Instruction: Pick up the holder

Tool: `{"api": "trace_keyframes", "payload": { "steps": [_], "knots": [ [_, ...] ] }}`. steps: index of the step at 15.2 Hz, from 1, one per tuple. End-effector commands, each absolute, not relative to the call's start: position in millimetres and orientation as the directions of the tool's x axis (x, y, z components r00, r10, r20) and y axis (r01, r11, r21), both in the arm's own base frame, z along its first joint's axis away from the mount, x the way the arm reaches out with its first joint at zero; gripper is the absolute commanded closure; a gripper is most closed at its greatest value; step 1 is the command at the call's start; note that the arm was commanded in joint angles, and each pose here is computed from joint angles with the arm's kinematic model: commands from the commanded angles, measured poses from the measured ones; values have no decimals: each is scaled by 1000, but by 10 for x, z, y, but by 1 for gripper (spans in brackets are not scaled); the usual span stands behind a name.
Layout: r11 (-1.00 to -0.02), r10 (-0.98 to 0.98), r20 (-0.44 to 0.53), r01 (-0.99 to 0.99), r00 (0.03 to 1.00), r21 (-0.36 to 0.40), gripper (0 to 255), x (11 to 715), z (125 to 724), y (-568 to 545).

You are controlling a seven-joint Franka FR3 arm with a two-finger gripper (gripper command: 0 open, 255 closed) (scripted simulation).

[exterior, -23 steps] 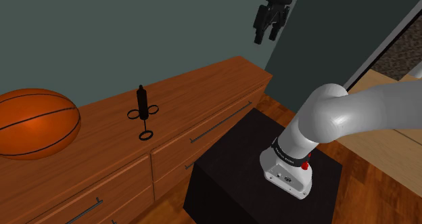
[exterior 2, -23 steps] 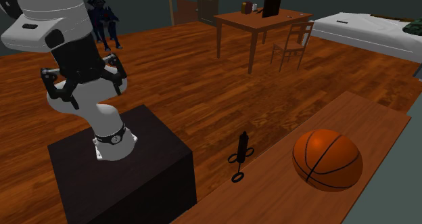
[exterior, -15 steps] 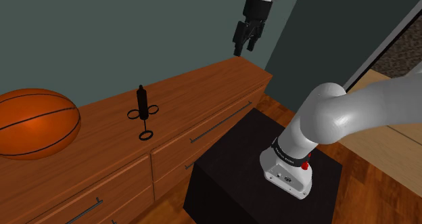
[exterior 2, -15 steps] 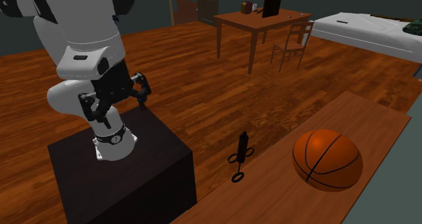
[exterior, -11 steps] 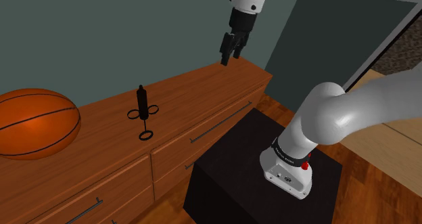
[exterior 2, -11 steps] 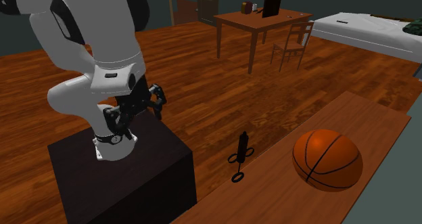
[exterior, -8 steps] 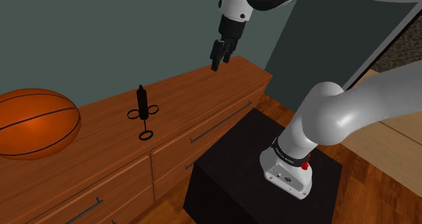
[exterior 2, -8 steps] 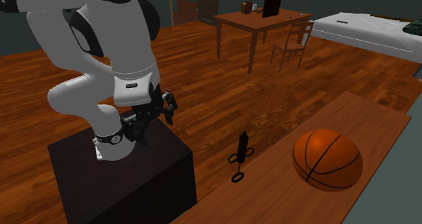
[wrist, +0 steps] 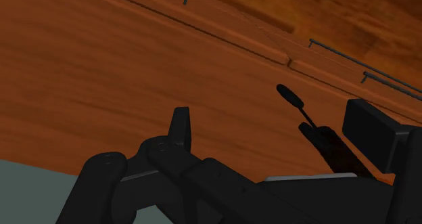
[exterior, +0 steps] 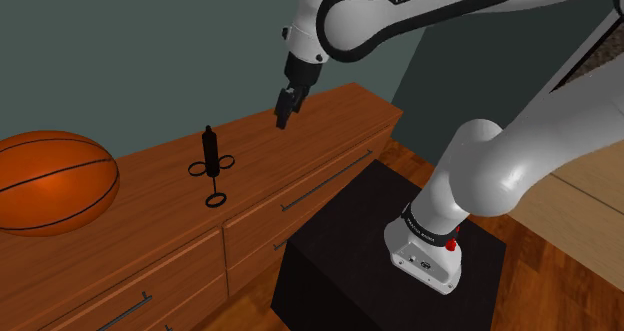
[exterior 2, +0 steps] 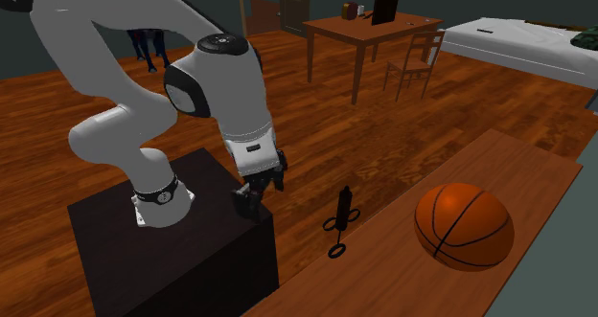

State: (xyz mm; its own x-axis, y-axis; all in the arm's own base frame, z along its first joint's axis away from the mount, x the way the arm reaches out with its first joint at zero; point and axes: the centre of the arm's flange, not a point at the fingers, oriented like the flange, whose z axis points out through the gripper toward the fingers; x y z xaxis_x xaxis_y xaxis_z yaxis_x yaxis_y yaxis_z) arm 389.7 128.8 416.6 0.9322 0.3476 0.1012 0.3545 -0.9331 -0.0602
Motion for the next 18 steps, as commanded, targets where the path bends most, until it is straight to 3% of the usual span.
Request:
{"api": "trace_keyframes", "payload": {
  "steps": [1,10,18],
  "knots": [
    [-916,388,124,397,914,-60,0,4002,4002,1460],
    [-821,548,212,569,809,-47,0,4315,3370,2287],
    [-821,548,212,569,809,-47,0,4315,2970,2287]
  ]
}}
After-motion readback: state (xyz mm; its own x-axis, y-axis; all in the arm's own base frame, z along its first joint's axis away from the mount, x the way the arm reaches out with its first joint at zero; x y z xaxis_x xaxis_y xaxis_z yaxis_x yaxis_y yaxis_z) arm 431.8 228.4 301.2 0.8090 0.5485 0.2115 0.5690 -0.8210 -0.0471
